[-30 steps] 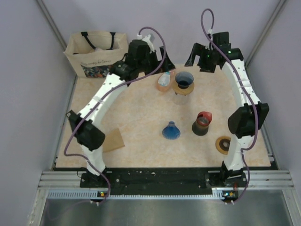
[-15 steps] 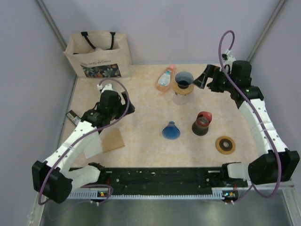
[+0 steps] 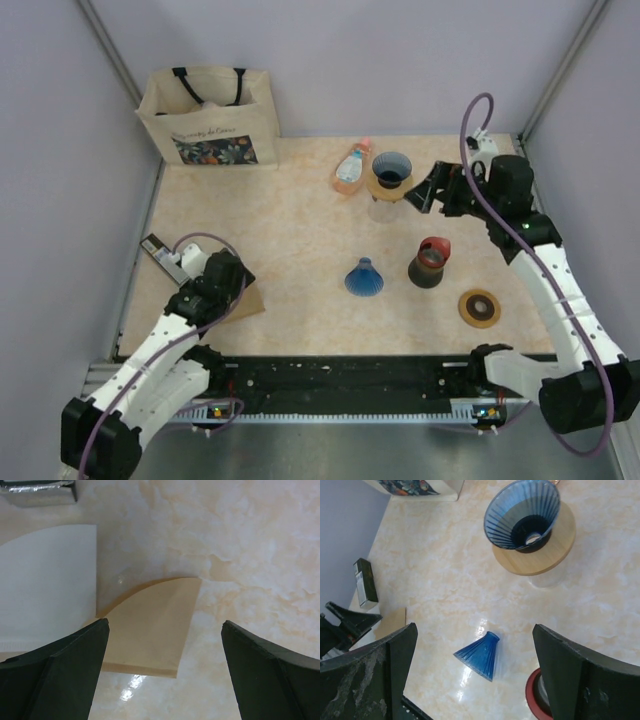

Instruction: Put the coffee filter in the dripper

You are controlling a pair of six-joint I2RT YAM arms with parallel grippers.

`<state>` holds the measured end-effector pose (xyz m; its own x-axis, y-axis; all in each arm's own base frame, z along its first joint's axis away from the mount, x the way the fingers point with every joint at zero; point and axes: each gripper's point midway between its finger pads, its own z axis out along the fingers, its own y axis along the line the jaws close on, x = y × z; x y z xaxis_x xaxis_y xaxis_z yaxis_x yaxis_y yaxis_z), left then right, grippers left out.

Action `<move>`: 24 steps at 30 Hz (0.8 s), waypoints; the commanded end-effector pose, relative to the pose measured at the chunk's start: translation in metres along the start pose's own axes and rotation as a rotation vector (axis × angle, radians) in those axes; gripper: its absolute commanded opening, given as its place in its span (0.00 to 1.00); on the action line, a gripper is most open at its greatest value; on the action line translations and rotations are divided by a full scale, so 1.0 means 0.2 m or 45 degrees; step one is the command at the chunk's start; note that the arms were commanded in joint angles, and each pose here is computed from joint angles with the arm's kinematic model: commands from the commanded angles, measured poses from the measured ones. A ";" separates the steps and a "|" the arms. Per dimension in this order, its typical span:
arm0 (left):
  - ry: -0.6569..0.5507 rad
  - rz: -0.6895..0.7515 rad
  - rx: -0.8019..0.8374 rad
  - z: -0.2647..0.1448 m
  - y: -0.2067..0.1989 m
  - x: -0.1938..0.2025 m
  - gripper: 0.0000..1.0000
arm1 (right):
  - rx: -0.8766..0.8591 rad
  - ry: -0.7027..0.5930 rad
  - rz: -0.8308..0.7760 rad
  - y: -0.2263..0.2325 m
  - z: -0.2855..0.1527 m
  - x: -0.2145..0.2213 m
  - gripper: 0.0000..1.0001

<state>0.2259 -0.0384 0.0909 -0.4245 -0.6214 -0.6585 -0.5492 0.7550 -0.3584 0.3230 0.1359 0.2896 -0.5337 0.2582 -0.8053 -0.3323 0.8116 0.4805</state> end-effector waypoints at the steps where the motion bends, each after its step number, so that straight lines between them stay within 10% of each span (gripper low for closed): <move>1: -0.029 -0.114 -0.081 0.10 0.04 0.01 0.99 | 0.005 0.033 -0.135 0.09 0.03 0.05 0.99; 24: 0.652 0.049 0.626 0.09 -0.68 0.64 0.97 | 0.026 0.328 -0.273 0.33 0.24 0.45 0.99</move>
<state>0.2766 -0.1694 0.0469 -0.6632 -0.6080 -0.4364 -0.2697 0.7380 -0.6185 0.2864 0.2179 0.2285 -0.6473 -0.0366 -0.7613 -0.4267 0.8450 0.3222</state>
